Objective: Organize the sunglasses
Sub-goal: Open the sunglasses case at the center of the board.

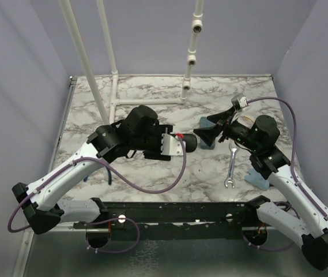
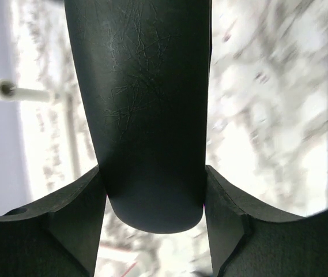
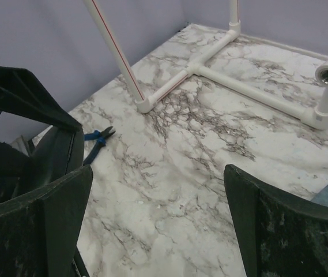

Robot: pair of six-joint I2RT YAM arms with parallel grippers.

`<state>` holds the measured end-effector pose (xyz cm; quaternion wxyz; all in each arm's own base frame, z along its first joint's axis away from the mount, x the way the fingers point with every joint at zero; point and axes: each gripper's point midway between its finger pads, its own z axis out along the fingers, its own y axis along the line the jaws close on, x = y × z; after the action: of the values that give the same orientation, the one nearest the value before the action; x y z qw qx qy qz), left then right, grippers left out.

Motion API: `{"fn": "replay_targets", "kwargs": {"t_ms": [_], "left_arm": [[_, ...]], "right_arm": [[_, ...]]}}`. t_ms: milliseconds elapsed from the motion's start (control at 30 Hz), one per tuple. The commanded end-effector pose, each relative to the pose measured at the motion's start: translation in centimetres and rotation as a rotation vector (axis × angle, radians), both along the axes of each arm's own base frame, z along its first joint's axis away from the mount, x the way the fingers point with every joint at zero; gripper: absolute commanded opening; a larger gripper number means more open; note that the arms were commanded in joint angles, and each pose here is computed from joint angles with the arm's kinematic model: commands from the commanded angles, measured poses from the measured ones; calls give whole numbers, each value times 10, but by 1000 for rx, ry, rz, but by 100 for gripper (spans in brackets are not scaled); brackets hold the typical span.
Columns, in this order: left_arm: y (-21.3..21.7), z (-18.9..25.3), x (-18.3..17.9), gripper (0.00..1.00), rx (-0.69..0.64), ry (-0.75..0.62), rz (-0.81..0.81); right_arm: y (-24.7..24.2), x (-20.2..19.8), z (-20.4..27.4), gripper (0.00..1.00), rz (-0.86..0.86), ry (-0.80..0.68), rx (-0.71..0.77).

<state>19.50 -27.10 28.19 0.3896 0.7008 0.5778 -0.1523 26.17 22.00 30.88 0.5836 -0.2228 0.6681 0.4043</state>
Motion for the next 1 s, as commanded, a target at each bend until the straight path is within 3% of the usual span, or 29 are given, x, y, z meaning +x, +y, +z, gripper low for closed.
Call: {"fn": "replay_targets", "kwargs": {"t_ms": [0,133,200,267,367,600,800,967], "left_arm": [[27,6,37,0,104,-534,-113],[43,-1,39,0,172,-889,-224],[49,-1,30,0,227,-1156,-340],[47,-7,22,0,295,-1421,-440],[38,-6,8,0,292,-1619,-522],[40,6,15,0,354,-1741,-452],[46,-10,11,0,380,-1737,-471],[50,-14,13,0,376,-1709,-446]], "right_arm": [[-19,-8,-10,100,-59,-23,-127],[-24,-10,-21,100,-67,-3,-171],[-16,-11,-26,100,-21,27,-169],[1,-16,-33,100,91,74,-152],[31,-35,-32,100,322,113,-79],[88,-78,-40,100,537,-21,-152],[79,-64,-59,100,397,-31,-193],[71,-67,-66,100,385,-75,-223]]}}
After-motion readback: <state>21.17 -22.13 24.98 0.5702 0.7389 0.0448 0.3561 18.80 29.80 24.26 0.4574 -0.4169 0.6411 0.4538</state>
